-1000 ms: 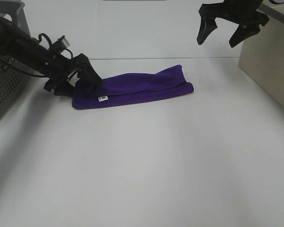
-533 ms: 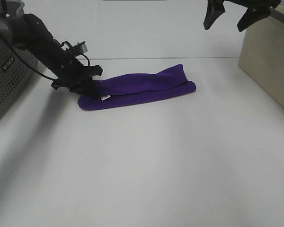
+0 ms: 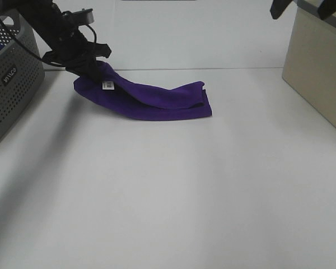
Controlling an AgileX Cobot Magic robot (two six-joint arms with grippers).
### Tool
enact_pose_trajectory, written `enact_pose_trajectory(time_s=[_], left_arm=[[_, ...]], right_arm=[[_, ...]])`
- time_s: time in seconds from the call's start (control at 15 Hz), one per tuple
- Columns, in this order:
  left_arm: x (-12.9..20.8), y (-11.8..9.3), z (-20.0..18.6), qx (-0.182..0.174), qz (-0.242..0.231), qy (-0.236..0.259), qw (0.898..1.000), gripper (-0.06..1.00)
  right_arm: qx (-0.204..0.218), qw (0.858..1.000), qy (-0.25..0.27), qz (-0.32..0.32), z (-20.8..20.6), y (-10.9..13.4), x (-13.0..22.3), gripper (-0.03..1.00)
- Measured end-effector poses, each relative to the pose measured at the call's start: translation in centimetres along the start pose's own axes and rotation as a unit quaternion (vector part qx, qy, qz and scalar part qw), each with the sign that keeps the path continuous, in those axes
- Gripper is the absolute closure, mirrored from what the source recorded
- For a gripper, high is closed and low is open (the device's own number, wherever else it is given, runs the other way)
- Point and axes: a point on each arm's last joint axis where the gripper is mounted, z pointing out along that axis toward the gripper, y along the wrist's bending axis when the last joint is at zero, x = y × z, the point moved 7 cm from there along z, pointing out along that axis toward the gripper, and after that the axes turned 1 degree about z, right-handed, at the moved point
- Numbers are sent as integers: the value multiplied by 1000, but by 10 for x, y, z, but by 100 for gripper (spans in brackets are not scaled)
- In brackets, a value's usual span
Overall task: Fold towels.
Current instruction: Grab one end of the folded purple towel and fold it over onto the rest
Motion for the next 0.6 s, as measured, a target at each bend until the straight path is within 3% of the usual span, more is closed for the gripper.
enact_pose_trajectory(time_s=[0.13, 0.6], left_arm=[[-3, -38, 6, 11, 39, 2, 999, 93], [-2, -125, 29, 36, 118, -10, 992, 93]], right_arm=[[2, 999, 25, 20, -28, 3, 53, 11], [-6, 999, 22, 25, -70, 11, 119, 11]])
